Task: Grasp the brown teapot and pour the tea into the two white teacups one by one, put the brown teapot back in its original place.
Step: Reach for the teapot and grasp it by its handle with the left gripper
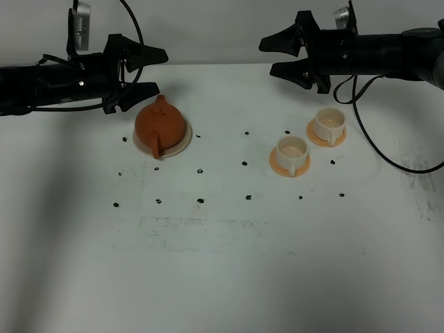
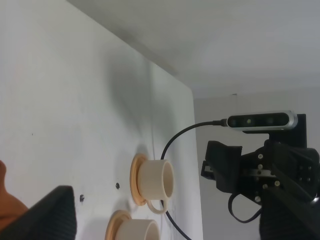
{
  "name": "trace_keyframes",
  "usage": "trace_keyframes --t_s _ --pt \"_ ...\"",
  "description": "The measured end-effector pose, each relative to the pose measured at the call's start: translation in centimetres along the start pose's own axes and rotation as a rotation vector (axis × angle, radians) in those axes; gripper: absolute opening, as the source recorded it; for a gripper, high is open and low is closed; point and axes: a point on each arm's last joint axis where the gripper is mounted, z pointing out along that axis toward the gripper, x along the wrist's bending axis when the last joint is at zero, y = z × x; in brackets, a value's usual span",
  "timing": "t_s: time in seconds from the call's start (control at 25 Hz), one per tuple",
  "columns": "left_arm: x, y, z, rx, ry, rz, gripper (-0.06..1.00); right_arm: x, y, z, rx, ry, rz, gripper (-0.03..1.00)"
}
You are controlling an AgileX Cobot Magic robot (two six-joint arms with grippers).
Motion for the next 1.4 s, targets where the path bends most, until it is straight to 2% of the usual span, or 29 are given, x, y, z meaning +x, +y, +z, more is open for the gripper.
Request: trace_keyframes --t_s 0.4,0.52,0.68,0.76,0.88,0.96,1.12,1.28,1.4 --pt "0.0 0.0 0.0 0.000 0.000 0.000 0.75 0.0 0.0 0.0 -0.002 -0.002 0.001 0.58" --pt "0.0 0.0 0.0 0.000 0.000 0.036 0.75 0.0 0.0 0.0 -0.003 -0.003 -0.005 0.58" --pt "-0.9 0.5 0.0 0.002 -0.019 0.198 0.75 0.8 0.6 -0.1 -0.003 0.007 -0.122 0.58" --pt "-2.6 1.3 -0.2 0.009 -0.028 0.312 0.74 2.2 1.4 -0.3 0.007 0.012 -0.214 0.58" --pt "-6.1 2.6 -1.0 0.039 0.005 0.489 0.72 4.2 2.6 -0.9 0.052 -0.054 -0.379 0.58" --pt "-8.1 3.2 -1.7 0.081 0.079 0.592 0.70 5.2 3.4 -1.5 0.091 -0.147 -0.478 0.58" --pt "-11.7 4.2 -3.8 0.141 0.304 0.761 0.68 7.1 4.9 -3.0 0.124 -0.345 -0.603 0.58" --pt "-13.6 4.4 -5.8 0.139 0.488 0.820 0.68 8.2 5.4 -4.5 0.145 -0.488 -0.656 0.58" --pt "-14.3 4.1 -6.8 0.136 0.561 0.832 0.68 9.1 5.2 -5.5 0.172 -0.539 -0.686 0.58"
